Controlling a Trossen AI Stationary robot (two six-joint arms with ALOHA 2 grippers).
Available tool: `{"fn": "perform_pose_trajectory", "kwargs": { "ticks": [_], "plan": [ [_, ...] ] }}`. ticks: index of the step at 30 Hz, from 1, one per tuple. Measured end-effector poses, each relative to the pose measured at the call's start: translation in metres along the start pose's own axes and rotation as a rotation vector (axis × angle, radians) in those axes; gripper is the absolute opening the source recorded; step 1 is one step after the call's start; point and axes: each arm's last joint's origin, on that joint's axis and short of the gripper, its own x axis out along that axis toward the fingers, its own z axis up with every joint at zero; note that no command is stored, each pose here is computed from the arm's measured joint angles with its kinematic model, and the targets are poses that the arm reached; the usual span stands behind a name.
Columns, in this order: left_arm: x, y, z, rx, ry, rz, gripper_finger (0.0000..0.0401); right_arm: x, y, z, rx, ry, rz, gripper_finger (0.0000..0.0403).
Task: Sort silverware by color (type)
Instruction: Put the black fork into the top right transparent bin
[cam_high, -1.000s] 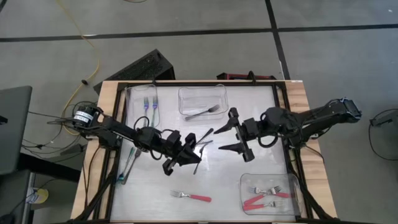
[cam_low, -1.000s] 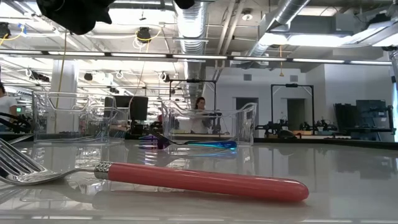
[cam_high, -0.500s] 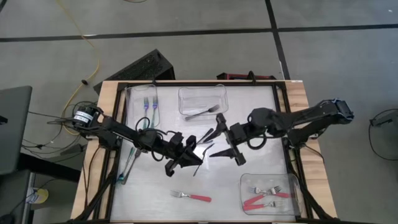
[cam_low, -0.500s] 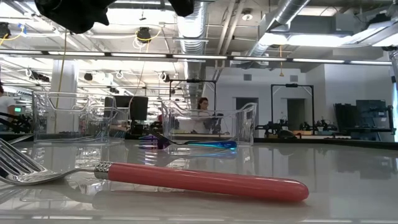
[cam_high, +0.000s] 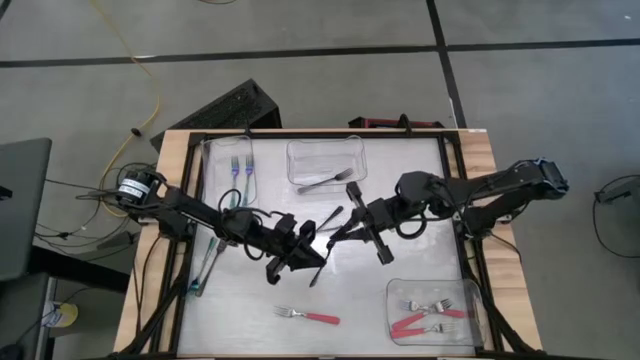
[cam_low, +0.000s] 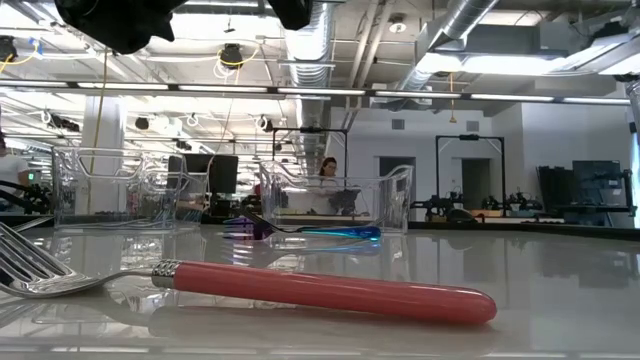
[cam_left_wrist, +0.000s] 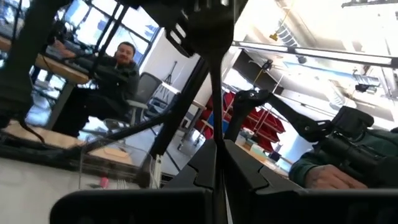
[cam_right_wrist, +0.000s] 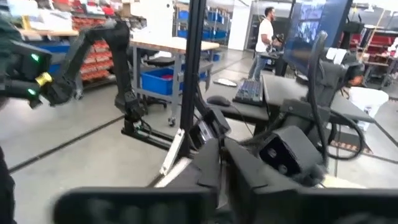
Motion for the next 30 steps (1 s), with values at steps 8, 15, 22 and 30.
{"fn": "perform_pose_trajectory", "kwargs": {
  "ticks": [8,15,22,30],
  "plan": [
    [-0.002,0.002,0.016,0.022,0.039,-0.016,0.0081,-0.017,-0.009,0.000,0.083,0.082,-0.030,0.0021],
    [-0.019,-0.014,0.048,0.092,0.153,0.217,0.0122,-0.078,-0.037,0.007,0.216,0.232,-0.231,0.0021],
    [-0.062,-0.083,0.047,0.317,0.043,0.651,0.0105,-0.105,-0.097,-0.006,0.419,0.201,-0.706,0.0021],
    [-0.084,-0.115,0.023,0.365,-0.021,0.818,0.0099,-0.081,-0.163,-0.075,0.657,0.177,-1.153,0.0021]
  ]
}}
